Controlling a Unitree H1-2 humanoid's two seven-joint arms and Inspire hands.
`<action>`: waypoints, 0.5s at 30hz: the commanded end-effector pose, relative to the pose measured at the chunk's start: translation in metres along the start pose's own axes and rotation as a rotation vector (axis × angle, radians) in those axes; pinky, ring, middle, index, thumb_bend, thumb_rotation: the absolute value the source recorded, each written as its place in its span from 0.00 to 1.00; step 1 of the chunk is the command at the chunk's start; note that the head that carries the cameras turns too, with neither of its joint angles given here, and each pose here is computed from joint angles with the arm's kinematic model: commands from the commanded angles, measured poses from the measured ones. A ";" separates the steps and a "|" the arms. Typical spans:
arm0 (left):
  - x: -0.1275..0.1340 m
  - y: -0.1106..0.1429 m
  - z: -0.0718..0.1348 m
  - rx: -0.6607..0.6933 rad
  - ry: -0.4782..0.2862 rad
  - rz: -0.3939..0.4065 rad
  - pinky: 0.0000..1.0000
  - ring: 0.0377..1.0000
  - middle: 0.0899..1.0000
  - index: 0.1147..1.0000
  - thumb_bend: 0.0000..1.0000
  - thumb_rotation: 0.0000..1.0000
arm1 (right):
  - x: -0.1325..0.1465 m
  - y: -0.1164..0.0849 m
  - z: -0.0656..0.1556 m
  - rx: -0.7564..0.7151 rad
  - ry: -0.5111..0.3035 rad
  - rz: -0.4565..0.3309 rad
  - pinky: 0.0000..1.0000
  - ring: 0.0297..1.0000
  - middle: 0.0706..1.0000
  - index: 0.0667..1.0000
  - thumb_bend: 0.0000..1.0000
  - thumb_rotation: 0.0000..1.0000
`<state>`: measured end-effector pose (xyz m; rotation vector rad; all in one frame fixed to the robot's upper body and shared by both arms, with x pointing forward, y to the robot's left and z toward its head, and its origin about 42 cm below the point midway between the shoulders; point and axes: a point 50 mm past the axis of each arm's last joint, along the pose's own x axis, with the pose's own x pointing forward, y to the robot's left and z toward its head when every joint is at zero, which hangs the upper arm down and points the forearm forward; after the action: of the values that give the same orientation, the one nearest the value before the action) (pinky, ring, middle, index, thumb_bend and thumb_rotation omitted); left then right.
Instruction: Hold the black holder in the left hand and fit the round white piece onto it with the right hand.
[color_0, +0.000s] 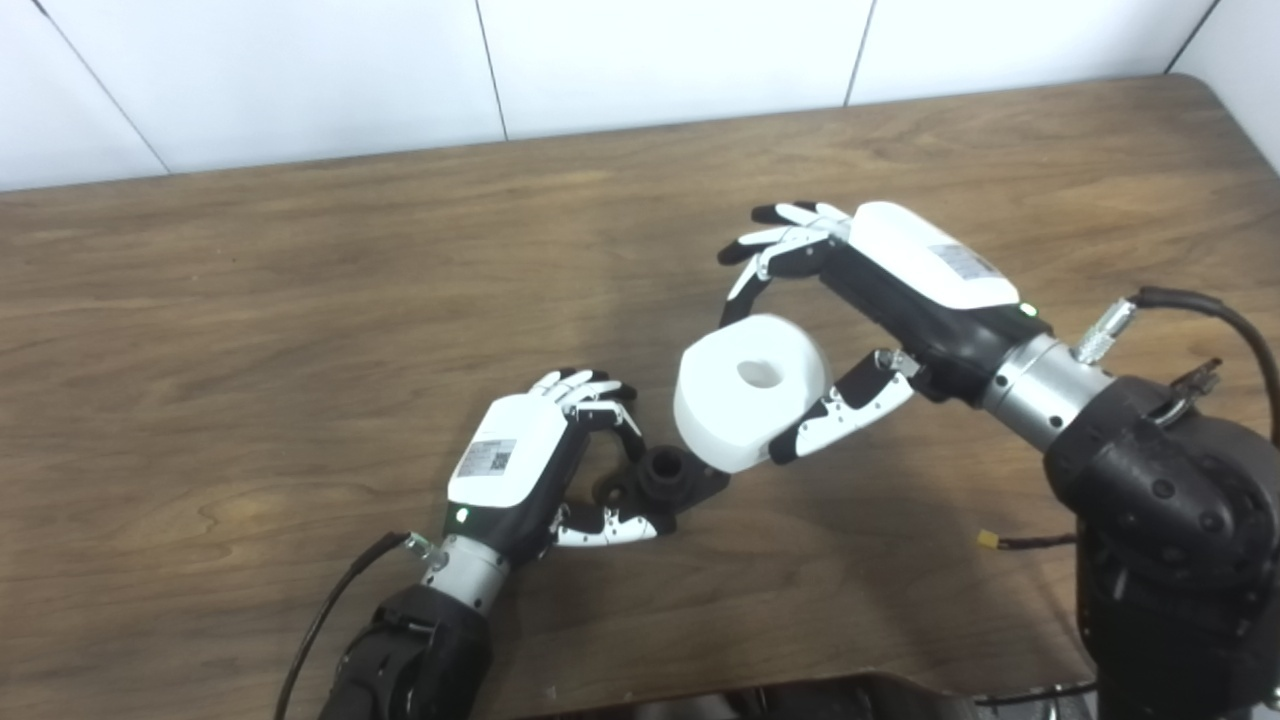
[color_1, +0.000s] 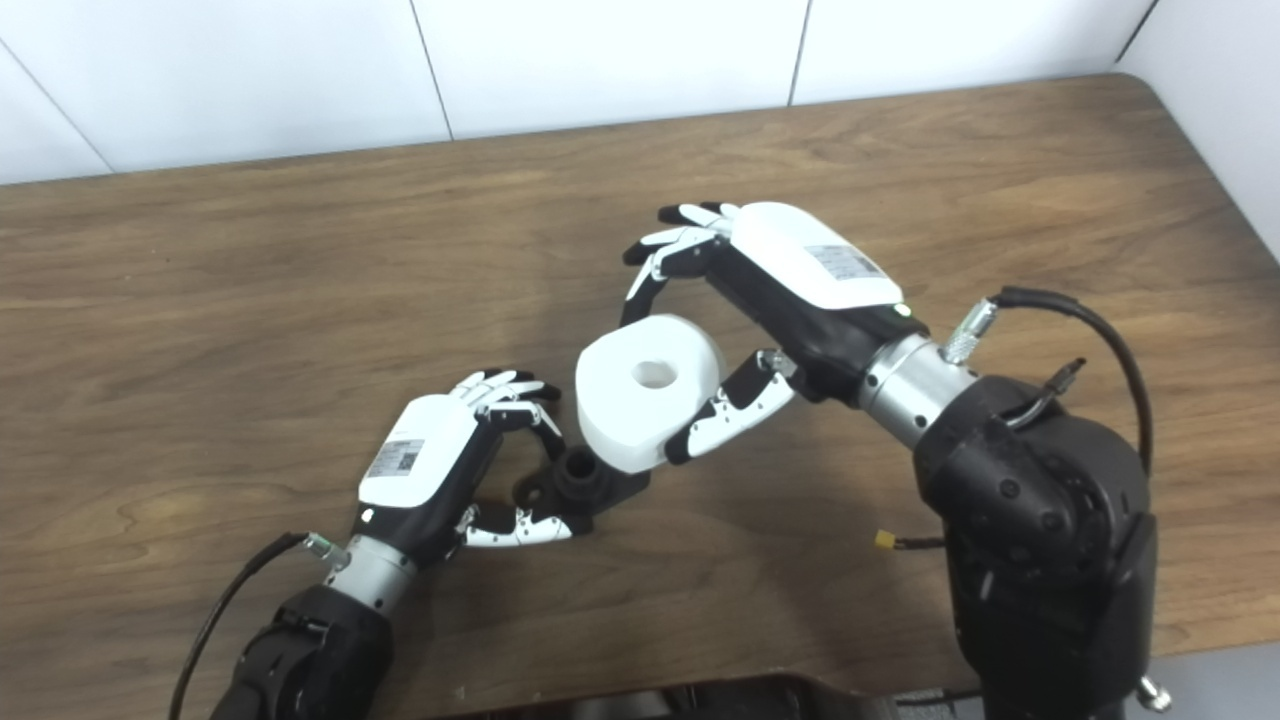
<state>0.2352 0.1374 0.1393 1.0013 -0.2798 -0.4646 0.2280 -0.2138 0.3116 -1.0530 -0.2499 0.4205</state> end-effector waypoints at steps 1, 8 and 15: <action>0.003 0.000 0.005 0.009 -0.013 -0.009 0.91 0.88 0.79 0.42 0.52 0.06 | -0.001 -0.005 0.008 -0.035 -0.043 -0.058 1.00 0.95 0.82 0.44 0.53 0.14; 0.004 -0.003 0.006 0.003 -0.025 0.010 0.90 0.87 0.79 0.42 0.52 0.06 | 0.010 0.000 0.009 -0.068 -0.080 -0.037 0.99 0.95 0.82 0.44 0.53 0.14; 0.004 -0.003 0.007 0.008 -0.028 0.007 0.90 0.88 0.79 0.42 0.52 0.06 | 0.021 0.009 0.010 -0.074 -0.091 -0.018 0.97 0.94 0.81 0.44 0.53 0.14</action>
<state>0.2345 0.1329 0.1394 0.9962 -0.2904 -0.4601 0.2395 -0.1948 0.2981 -1.0785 -0.2781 0.4900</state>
